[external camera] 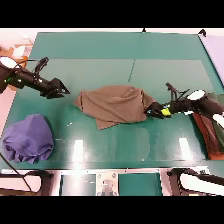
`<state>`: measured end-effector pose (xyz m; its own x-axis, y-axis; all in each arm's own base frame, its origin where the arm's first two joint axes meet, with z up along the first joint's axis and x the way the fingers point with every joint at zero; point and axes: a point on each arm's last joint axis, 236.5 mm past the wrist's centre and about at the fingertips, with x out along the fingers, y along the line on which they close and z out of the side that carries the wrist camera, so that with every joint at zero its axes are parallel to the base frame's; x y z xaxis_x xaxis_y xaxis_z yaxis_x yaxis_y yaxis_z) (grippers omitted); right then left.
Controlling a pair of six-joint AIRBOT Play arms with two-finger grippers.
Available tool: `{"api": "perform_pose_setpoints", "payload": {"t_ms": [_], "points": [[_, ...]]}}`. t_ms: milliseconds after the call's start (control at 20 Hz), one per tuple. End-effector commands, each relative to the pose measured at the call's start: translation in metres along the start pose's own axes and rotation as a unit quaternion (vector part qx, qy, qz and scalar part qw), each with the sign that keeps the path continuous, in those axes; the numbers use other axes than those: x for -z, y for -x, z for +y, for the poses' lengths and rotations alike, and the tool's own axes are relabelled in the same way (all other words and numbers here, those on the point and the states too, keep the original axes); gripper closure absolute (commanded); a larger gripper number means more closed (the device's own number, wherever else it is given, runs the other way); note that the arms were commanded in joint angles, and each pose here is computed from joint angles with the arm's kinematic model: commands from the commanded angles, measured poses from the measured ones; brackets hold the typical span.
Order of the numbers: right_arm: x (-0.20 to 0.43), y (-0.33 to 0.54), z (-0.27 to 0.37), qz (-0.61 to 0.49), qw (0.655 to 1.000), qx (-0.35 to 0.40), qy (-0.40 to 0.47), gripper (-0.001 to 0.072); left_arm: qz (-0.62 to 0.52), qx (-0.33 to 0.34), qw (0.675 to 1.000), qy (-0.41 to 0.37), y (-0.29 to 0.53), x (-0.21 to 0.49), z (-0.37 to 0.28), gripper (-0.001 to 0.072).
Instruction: Fold the shirts.
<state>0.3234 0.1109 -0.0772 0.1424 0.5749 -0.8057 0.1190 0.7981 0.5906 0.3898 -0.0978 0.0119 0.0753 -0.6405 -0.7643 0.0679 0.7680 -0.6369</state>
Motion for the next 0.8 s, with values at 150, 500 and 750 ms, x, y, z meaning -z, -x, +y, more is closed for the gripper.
{"api": "perform_pose_setpoints", "payload": {"t_ms": [150, 500, 750], "points": [[0.012, -0.040, 0.038, 0.026, 0.998, -0.058, 0.023, 0.0688, 0.036, 0.004, 0.999, 0.014, -0.020, 0.027, 0.014, 0.0210], [0.004, 0.110, 0.223, -0.058, 0.956, -0.225, 0.180, 0.0689, 0.008, -0.003, 1.000, -0.008, -0.009, 0.020, 0.007, 0.0211], [-0.151, 0.208, 0.270, -0.333, 0.901, -0.205, 0.185, 0.0689, 0.007, 0.005, 1.000, -0.014, -0.006, 0.021, 0.000, 0.0210]]}}
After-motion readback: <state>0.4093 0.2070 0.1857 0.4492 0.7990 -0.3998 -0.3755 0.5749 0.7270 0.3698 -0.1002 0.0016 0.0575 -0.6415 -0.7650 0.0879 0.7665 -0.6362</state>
